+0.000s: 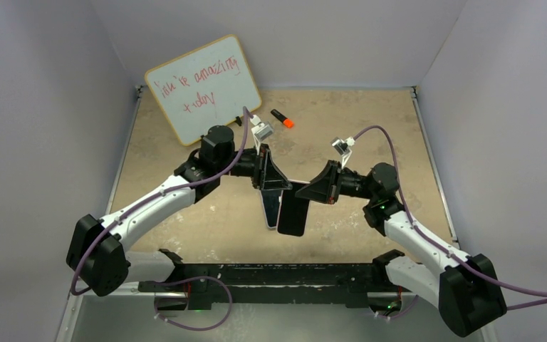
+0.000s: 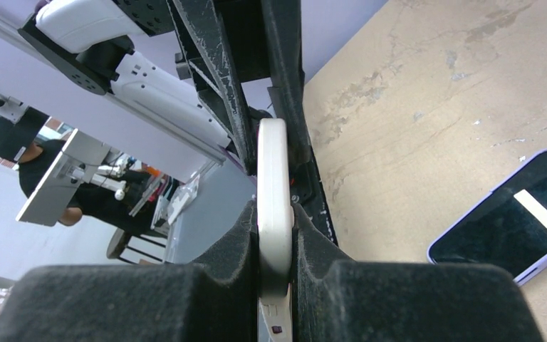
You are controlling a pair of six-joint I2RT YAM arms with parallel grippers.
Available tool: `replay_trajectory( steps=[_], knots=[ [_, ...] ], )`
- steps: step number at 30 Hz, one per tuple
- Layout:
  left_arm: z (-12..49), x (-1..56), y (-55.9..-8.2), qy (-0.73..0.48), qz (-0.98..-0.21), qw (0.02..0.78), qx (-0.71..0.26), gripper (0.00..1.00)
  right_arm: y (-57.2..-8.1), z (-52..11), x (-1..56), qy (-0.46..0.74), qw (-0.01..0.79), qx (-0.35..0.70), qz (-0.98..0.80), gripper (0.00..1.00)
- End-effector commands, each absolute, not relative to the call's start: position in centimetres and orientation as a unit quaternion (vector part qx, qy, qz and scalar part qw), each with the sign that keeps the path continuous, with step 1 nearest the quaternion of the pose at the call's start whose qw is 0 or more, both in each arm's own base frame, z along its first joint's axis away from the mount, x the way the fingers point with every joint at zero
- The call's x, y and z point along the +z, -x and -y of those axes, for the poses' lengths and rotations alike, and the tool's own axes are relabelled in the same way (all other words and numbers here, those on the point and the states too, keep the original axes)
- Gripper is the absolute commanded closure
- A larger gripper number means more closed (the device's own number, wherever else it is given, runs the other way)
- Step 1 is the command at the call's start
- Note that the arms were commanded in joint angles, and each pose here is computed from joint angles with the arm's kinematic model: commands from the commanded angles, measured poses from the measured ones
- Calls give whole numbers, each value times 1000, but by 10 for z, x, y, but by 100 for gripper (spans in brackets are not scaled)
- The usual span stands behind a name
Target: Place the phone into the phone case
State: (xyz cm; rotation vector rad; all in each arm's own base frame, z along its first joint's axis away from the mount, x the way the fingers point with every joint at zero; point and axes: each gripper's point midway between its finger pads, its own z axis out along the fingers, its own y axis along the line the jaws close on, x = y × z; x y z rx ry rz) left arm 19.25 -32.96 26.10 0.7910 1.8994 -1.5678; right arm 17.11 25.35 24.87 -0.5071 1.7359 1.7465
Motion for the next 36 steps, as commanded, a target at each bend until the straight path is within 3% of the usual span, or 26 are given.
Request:
replay_trajectory(
  steps=[1, 2, 10, 15, 18, 21, 26, 31, 36],
  knots=[
    [328, 268, -194, -315, -692, 299, -576, 94, -175, -255, 268, 197, 338, 666, -635, 100],
    [326, 267, -197, -314, -698, 306, -566, 100, -177, -255, 266, 194, 336, 664, -639, 100],
    [315, 252, -217, -289, -742, 337, -503, 100, -188, -256, 241, 165, 321, 641, -677, 100],
    [311, 255, -219, -272, -752, 342, -494, 63, -195, -255, 228, 146, 319, 628, -695, 100],
    [295, 258, -227, -261, -768, 377, -447, 46, -207, -254, 215, 133, 318, 600, -722, 100],
    [274, 260, -235, -247, -787, 410, -389, 20, -230, -253, 201, 97, 309, 557, -765, 100],
    [239, 258, -247, -221, -802, 464, -306, 10, -273, -248, 183, 96, 291, 479, -822, 100],
    [208, 248, -260, -185, -812, 503, -232, 7, -327, -229, 162, 97, 258, 431, -859, 100],
    [204, 237, -259, -194, -818, 496, -218, 6, -384, -209, 130, 73, 228, 401, -884, 100]
  ],
)
